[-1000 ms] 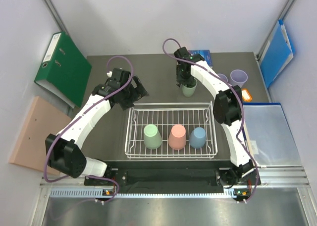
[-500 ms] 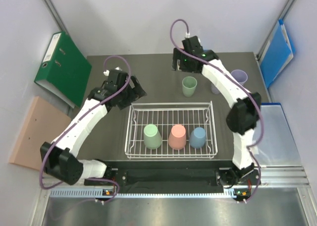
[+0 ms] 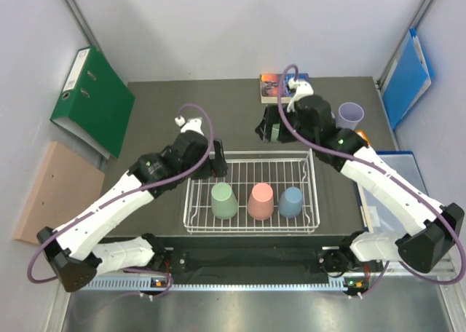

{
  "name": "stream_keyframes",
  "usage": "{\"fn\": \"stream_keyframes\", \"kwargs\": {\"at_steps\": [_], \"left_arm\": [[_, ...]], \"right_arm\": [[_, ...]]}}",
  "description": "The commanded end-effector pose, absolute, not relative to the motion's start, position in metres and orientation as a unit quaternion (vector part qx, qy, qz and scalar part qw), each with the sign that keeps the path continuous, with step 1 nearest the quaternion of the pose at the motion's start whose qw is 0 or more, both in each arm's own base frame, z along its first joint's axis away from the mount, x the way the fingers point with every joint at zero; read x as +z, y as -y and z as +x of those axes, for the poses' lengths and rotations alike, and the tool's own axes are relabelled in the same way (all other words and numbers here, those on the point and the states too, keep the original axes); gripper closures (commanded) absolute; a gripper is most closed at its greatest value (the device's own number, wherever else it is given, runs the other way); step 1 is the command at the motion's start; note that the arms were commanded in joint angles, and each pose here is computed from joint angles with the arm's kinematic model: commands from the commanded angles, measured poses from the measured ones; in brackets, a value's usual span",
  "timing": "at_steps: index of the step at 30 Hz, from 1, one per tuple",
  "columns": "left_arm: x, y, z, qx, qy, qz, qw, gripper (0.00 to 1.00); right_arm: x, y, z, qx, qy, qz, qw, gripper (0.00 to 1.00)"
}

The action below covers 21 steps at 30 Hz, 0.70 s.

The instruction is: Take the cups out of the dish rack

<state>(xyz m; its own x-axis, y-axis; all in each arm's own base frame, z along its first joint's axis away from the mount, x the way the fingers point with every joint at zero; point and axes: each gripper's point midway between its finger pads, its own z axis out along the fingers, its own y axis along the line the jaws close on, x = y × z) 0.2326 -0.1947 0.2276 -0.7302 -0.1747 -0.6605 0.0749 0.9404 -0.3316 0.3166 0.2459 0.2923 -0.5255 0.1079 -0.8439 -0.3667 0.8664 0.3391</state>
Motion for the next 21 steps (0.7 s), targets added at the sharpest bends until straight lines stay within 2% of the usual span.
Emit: {"fn": "stream_keyframes", "kwargs": {"at_steps": [1,14,21], "left_arm": [[0.222,0.185,0.207,-0.163,-0.916,-0.019,0.366,0.01],[0.191,0.221,0.158,-0.169,-0.931,0.023,0.321,0.01],[0.169,0.226,0.16,-0.139,-0.939,0.019,0.315,0.01]], "right_arm": [[0.298,-0.262,0.299,0.275,-0.816,-0.098,0.499,0.0],[0.311,-0.28,0.274,0.291,-0.81,-0.105,0.498,0.0],[0.316,-0.272,0.263,0.291,-0.808,-0.103,0.502,0.0]]}}
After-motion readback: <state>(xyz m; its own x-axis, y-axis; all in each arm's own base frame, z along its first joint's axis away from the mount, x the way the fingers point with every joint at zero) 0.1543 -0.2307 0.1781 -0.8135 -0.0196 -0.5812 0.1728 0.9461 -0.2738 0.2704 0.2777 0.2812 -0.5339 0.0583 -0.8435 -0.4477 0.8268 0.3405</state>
